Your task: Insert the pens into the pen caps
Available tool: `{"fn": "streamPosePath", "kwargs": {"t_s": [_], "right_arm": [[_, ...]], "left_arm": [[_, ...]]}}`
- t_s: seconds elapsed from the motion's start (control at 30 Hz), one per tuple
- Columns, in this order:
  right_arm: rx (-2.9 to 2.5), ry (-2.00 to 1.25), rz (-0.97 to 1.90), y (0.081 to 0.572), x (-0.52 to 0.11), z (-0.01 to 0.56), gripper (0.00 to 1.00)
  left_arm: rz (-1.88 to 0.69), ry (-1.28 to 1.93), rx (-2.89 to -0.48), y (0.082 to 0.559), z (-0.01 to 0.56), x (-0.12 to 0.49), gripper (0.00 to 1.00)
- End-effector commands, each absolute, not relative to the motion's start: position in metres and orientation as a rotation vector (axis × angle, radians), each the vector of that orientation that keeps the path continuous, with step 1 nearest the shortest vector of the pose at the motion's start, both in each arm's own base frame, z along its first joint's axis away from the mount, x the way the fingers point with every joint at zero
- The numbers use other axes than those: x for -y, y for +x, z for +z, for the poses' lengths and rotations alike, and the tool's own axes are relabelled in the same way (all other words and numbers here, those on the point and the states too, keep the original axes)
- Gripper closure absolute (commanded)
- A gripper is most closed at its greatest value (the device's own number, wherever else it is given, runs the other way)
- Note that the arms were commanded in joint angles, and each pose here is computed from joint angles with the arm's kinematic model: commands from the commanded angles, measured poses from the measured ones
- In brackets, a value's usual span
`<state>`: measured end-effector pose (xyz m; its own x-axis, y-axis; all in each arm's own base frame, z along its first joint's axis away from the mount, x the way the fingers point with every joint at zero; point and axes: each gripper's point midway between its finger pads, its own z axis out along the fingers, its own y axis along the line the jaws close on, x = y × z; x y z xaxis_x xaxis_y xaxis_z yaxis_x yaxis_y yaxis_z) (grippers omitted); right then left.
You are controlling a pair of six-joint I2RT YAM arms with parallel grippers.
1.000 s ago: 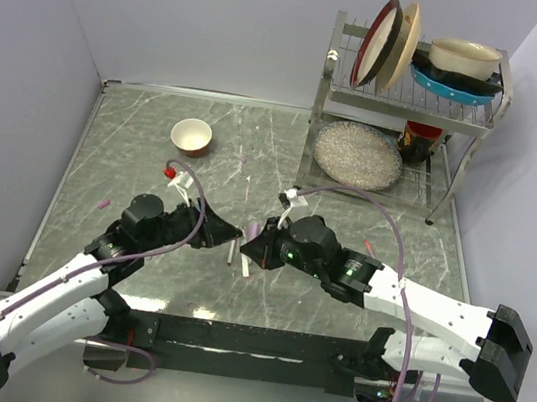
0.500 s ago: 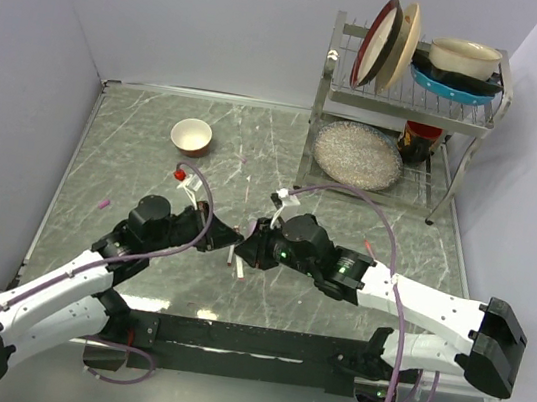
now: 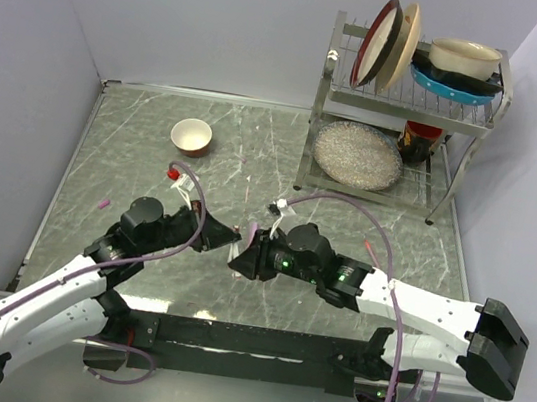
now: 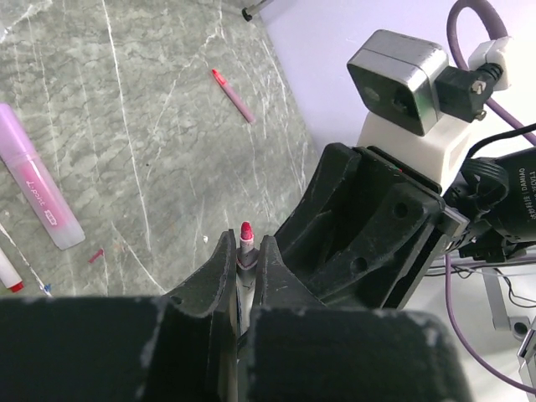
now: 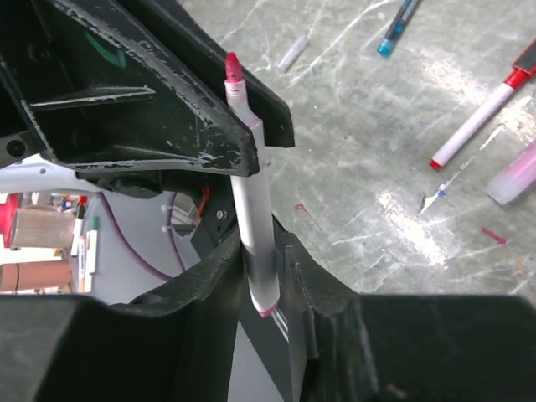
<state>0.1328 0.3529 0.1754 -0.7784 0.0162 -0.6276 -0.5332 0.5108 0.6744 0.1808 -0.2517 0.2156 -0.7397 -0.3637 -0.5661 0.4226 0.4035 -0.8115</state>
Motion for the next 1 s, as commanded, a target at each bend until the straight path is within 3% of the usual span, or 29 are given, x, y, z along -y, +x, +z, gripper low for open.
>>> {"fn": "streamPosePath", "kwargs": {"t_s": [0.0, 0.07, 0.13, 0.17, 0.27, 0.3, 0.43, 0.7, 0.97], "right_arm": [[-2.083, -0.420, 1.358, 0.127, -0.359, 0.200, 0.78], [-2.076, -0.424, 1.368, 0.126, -0.360, 0.202, 0.96], [-2.087, -0.400, 1.353, 0.129, -0.359, 0.201, 1.00], [-2.085, -0.394, 1.349, 0.130, -0.359, 0.203, 1.00], [-2.081, -0.363, 1.319, 0.134, -0.353, 0.207, 1.00], [-2.078, -0.357, 1.311, 0.134, -0.351, 0.207, 1.00], [-2.046, -0.311, 1.215, 0.144, -0.332, 0.211, 1.00], [-1.953, -0.320, 1.176, 0.144, -0.306, 0.214, 1.00], [-1.889, -0.354, 1.227, 0.134, -0.294, 0.208, 1.00]], "left_arm": [[-1.402, 0.069, -1.877, 0.184, 0.238, 0.250, 0.99], [-1.407, 0.068, -1.866, 0.184, 0.241, 0.250, 0.99], [-1.404, 0.058, -1.860, 0.185, 0.244, 0.249, 0.98], [-1.390, 0.045, -1.860, 0.186, 0.245, 0.247, 0.73], [-1.319, -0.016, -1.870, 0.193, 0.248, 0.238, 0.15], [-1.291, -0.037, -1.877, 0.195, 0.250, 0.234, 0.11], [-1.074, -0.192, -1.930, 0.215, 0.244, 0.207, 0.05], [-0.635, -0.578, -1.997, 0.250, 0.232, 0.145, 0.09], [-0.320, -0.876, -2.107, 0.252, 0.173, 0.094, 0.10]]}}
